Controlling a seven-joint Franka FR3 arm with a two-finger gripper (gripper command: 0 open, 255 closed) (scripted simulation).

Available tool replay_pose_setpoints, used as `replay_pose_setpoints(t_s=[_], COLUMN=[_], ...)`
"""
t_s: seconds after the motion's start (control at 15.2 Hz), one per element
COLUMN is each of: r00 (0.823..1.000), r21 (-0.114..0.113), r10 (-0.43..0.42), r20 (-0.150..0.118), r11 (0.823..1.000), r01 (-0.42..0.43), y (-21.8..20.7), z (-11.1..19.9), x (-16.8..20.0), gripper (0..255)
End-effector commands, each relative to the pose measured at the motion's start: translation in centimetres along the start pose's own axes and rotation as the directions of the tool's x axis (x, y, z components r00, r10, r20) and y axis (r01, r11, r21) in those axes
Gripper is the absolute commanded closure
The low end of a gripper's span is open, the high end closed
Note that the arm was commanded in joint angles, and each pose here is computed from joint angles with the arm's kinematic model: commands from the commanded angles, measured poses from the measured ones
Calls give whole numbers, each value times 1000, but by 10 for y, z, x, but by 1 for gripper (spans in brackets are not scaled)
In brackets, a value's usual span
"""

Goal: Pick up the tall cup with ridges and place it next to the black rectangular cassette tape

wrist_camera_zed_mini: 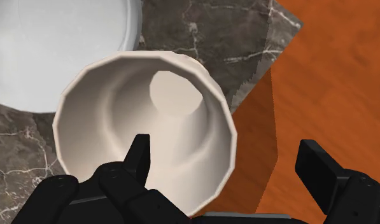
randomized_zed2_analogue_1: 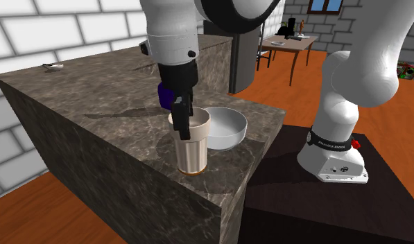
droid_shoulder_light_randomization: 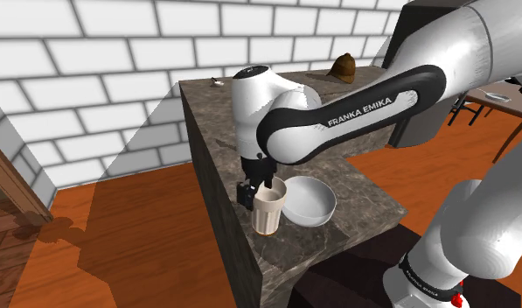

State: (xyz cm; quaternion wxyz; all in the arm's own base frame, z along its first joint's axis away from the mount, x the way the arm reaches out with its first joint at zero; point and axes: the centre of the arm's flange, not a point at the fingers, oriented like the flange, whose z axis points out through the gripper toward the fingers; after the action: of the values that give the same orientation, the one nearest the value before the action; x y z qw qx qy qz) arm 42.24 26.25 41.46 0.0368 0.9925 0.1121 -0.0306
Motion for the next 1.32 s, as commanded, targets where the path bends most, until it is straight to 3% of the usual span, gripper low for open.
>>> replay_pose_setpoints(t_s=[0.0, 0.26, 0.79, 0.86, 1.25], r00=[1000, 1000, 1000, 1000, 1000], r21=[0, 0, 0, 0, 0], r10=[0, 0, 0, 0, 0], r20=[-1, -1, -1, -1, -1], r11=[1000, 1000, 1000, 1000, 1000], r01=[0, 0, 0, 0, 0], y=[-2, -2, -2, -2, -2], z=[10, 29, 29, 29, 29], x=[0, 0, 0, 0, 0], gripper=[0, 0, 0, 255, 255])
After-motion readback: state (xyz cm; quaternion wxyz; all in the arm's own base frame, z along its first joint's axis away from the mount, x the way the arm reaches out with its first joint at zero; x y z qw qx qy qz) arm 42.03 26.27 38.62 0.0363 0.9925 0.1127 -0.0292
